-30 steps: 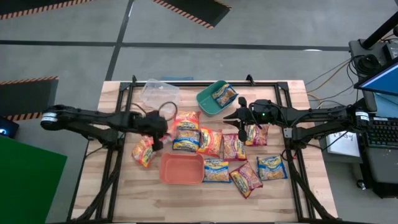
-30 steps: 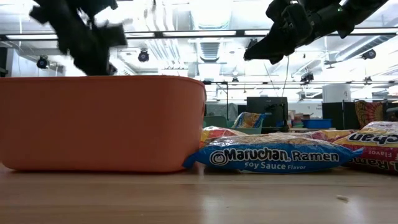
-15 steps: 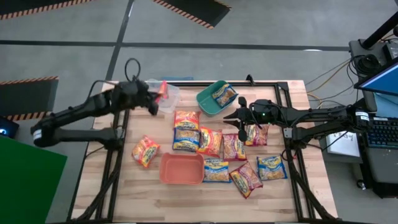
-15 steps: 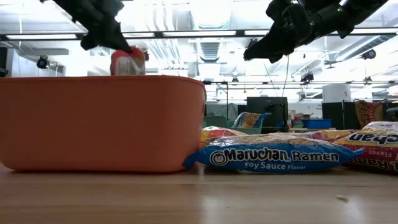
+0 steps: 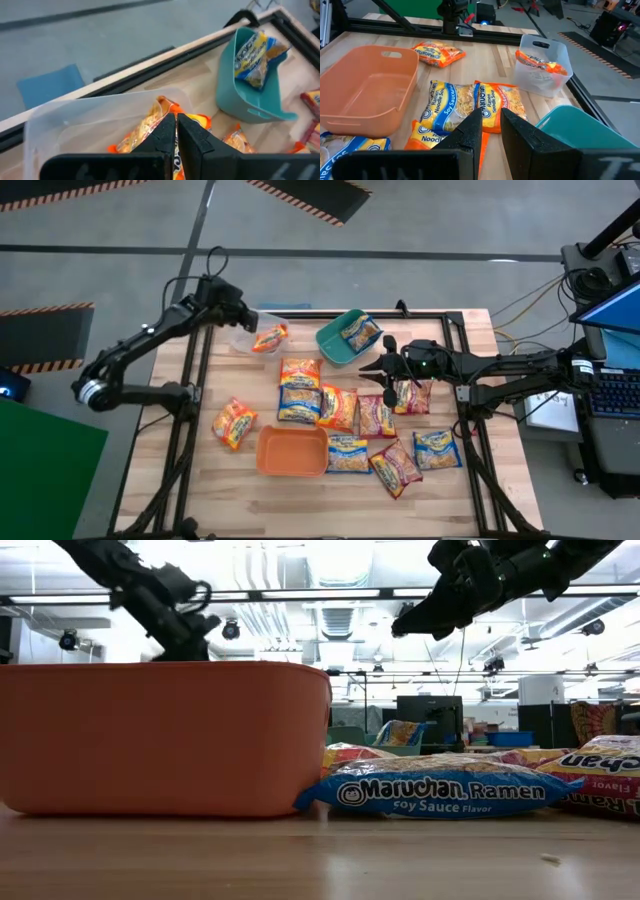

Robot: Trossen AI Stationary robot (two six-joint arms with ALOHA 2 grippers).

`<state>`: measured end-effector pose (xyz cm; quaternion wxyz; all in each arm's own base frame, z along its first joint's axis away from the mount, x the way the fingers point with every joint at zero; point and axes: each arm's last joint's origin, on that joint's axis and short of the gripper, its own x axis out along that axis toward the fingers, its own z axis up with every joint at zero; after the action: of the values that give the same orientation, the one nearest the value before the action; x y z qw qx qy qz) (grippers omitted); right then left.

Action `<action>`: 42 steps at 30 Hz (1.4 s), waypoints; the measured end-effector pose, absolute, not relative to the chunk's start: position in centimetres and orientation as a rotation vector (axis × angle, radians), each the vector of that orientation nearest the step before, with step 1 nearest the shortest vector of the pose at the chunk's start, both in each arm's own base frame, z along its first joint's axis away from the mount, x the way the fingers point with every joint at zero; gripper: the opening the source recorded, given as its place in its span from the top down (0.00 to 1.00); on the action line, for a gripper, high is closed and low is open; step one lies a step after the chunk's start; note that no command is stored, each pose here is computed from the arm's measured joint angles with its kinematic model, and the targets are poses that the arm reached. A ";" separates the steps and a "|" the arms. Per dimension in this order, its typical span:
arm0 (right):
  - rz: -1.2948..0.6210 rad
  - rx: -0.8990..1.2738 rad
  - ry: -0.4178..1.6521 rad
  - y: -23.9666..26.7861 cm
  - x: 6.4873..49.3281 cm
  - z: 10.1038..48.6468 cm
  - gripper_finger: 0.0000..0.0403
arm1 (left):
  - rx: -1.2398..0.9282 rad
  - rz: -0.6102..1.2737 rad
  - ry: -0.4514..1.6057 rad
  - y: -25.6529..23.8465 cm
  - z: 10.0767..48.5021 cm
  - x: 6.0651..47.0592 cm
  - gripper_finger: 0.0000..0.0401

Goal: Sort Maruchan noodles
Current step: Put the orange noodle pack into the transparent bin

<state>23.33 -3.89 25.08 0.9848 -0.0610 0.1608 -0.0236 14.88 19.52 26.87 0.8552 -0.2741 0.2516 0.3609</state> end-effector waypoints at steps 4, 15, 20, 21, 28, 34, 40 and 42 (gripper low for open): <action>-0.048 -0.119 0.325 -3.9 23.3 25.1 0.85 | -0.572 0.736 0.571 20.2 25.8 15.5 1.00; -0.049 -0.108 0.331 -3.9 23.3 25.0 0.85 | -0.469 0.436 0.724 20.0 24.0 16.2 0.97; -0.049 -0.108 0.331 -3.9 23.3 25.0 0.85 | -0.359 0.372 0.731 19.7 24.5 16.7 0.82; -0.049 -0.108 0.331 -3.9 23.3 25.0 0.85 | -0.335 0.355 0.737 19.6 24.5 16.9 0.78; -0.048 -0.111 0.332 -3.9 23.3 25.0 0.85 | -0.189 0.368 0.835 18.3 23.8 19.0 0.47; -0.048 -0.110 0.335 -3.9 23.3 24.9 0.85 | -0.107 0.381 0.884 17.7 23.4 19.8 0.40; -0.048 -0.109 0.339 -3.9 23.3 24.9 0.85 | -0.072 0.448 0.900 17.9 23.4 19.8 0.44; -0.048 -0.109 0.339 -3.9 23.3 24.9 0.85 | -0.072 0.438 0.883 18.0 23.2 19.9 0.45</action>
<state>23.26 -3.87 24.87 0.9839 -0.0543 0.1688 -0.0240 19.91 17.95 23.24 0.8803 -0.0347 0.4239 0.2104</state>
